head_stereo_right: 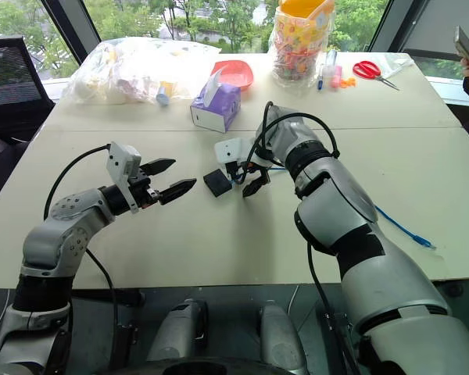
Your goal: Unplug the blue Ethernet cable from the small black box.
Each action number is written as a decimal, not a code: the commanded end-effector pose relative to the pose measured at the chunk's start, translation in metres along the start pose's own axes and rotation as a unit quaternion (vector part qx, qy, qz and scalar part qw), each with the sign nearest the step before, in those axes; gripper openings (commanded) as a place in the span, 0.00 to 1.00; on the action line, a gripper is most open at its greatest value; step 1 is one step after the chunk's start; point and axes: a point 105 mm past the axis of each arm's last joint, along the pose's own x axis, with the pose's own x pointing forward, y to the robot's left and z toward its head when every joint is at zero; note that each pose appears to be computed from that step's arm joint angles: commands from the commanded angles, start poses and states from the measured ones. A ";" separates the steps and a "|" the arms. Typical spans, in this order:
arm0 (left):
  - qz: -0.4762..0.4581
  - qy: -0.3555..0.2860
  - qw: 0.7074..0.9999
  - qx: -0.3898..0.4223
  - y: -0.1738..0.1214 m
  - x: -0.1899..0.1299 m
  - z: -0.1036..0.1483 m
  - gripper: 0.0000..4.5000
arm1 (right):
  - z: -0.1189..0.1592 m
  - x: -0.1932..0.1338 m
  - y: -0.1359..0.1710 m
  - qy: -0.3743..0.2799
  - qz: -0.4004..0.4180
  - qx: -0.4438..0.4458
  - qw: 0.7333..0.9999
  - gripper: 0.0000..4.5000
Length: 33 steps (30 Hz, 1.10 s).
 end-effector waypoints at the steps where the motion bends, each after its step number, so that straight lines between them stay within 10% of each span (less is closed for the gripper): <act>1: 0.008 -0.027 1.000 0.014 0.001 -0.003 0.013 1.00 | 0.012 0.005 -0.001 -0.006 -0.001 -0.018 1.000 0.69; 7: -0.004 -0.025 1.000 0.009 -0.002 0.003 0.015 1.00 | 0.013 0.008 -0.005 -0.012 -0.035 -0.049 0.998 0.01; 12: -0.034 -0.018 0.999 -0.009 -0.010 0.010 0.016 1.00 | 0.006 -0.011 -0.027 -0.029 -0.179 -0.105 0.978 0.01; 25: -0.137 0.006 0.988 -0.071 -0.022 0.024 0.024 1.00 | 0.003 -0.097 0.035 -0.080 -0.586 -0.170 0.788 0.01; 33: -0.178 -0.013 0.982 -0.062 -0.027 0.041 0.043 1.00 | 0.018 -0.094 0.065 -0.106 -0.570 -0.189 0.792 0.01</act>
